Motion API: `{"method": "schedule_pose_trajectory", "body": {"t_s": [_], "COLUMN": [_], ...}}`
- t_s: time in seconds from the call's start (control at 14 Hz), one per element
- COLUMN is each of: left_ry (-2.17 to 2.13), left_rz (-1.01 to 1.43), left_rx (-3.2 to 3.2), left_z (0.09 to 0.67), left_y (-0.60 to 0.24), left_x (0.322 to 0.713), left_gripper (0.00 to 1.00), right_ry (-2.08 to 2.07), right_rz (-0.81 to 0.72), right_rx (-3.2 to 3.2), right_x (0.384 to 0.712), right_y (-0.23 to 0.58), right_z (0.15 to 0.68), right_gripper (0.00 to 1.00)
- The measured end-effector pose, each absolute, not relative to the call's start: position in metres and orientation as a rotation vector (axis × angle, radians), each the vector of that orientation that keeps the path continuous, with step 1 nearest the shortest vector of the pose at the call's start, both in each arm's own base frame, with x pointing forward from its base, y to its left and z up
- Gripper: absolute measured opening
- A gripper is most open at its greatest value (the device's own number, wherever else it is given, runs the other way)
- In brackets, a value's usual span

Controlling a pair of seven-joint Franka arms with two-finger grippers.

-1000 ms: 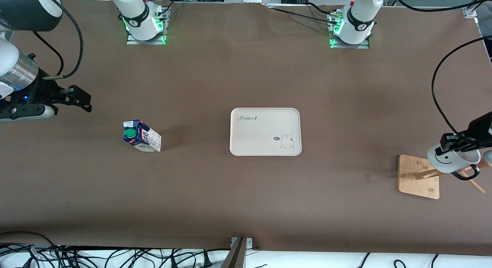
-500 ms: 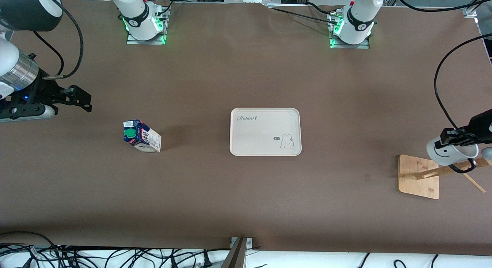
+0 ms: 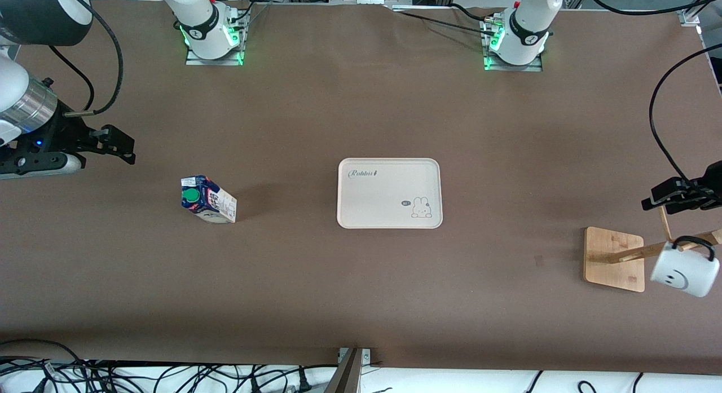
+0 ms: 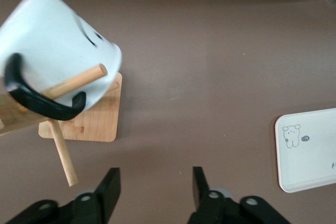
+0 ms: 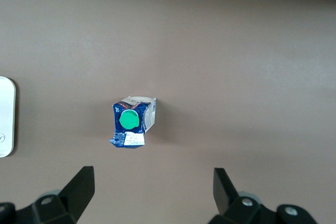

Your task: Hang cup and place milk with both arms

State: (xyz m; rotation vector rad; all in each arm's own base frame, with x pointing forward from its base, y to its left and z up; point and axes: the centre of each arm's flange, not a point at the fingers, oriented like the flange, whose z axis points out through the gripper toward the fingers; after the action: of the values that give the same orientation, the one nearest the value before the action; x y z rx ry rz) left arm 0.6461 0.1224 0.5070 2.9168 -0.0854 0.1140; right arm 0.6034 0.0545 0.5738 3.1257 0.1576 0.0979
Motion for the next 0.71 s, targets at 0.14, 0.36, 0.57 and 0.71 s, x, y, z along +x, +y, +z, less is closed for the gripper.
{"method": "schedule_pose_trajectory", "body": {"t_s": [0.14,0.36,0.57,0.71], "left_ry": [-0.068,-0.032,-0.023,-0.012], "left_rz": [0.051,0.031,-0.021,-0.053], "left_rx": [2.903,2.896,2.955,3.018], "left_z": [0.514,0.536,0.556,0.572], "left_y": [0.114,0.091,0.052,0.020], "left_x": [0.638,0.635,0.628,0.618], "left_gripper": [0.90,1.00,1.00,1.00], "right_ry": [0.158,0.159,0.160,0.160], "right_rz": [0.098,0.098,0.098,0.098], "right_rx": [3.126,3.126,3.126,3.126], "right_x": [0.603,0.603,0.603,0.603], "right_y": [0.055,0.055,0.055,0.055], "right_z": [0.574,0.574,0.574,0.574], "right_gripper": [1.00,1.00,1.00,1.00]}}
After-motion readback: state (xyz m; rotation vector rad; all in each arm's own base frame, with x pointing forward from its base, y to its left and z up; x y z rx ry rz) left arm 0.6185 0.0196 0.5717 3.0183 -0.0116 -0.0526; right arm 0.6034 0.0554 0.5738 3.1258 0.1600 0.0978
